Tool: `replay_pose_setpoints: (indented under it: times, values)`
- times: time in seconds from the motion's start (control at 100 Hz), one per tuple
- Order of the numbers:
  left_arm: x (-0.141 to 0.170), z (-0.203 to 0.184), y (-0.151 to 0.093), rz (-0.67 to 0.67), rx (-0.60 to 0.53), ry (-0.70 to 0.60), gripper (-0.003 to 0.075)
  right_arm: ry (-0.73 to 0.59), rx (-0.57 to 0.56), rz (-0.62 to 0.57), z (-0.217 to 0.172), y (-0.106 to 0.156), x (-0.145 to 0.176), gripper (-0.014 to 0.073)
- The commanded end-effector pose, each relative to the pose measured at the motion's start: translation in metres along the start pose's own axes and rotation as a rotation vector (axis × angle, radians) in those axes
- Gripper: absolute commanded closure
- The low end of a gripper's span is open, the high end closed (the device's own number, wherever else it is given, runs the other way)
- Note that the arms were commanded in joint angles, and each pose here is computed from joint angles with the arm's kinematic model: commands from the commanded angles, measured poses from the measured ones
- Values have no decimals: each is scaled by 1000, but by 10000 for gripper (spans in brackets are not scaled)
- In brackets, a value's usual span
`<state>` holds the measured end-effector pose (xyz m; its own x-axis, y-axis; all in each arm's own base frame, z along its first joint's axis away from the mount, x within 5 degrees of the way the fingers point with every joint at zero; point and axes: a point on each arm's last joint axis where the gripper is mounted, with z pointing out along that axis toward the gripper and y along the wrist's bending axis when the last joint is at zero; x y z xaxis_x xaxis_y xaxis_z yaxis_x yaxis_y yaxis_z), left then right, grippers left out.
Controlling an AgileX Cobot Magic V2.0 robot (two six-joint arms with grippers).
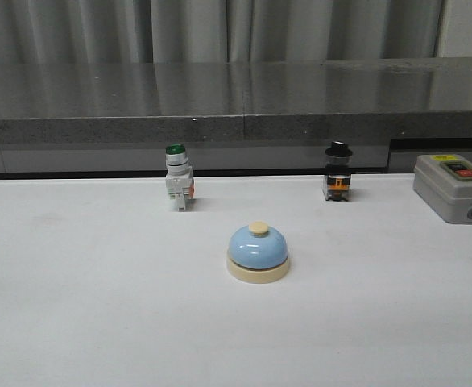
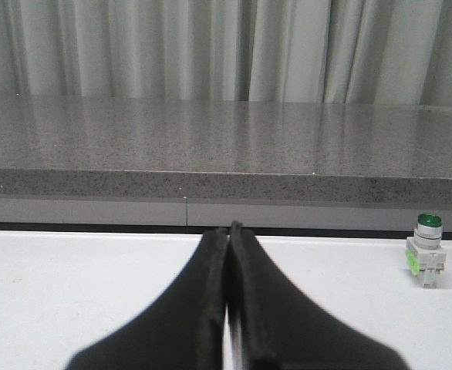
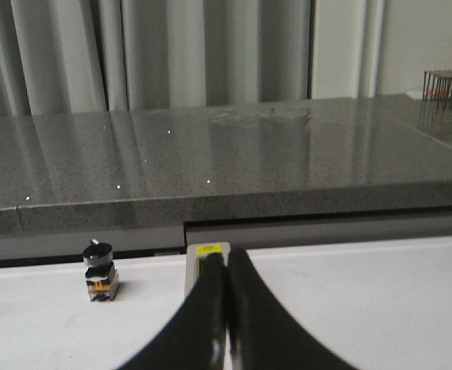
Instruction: Place and press bell with both arms
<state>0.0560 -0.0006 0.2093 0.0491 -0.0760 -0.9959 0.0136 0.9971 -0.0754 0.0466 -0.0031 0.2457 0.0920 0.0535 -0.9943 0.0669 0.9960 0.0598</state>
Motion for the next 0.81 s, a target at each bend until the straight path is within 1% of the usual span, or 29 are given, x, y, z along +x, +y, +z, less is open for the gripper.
replay_pose_setpoints:
  times: [0.0, 0.11, 0.18, 0.8]
  values:
    - [5, -1, 1, -8, 0, -64, 741, -140, 1, -18, 0, -1, 1, 655]
    - [5, -1, 1, -8, 0, -64, 741, -77, 5, -17, 4, -3, 29, 655]
    - [5, -1, 1, -8, 0, -64, 741, -6, 7, -24, 4, -3, 36, 655]
    - [5, -1, 1, -8, 0, -64, 741, -8, 7, -32, 4, -3, 36, 655]
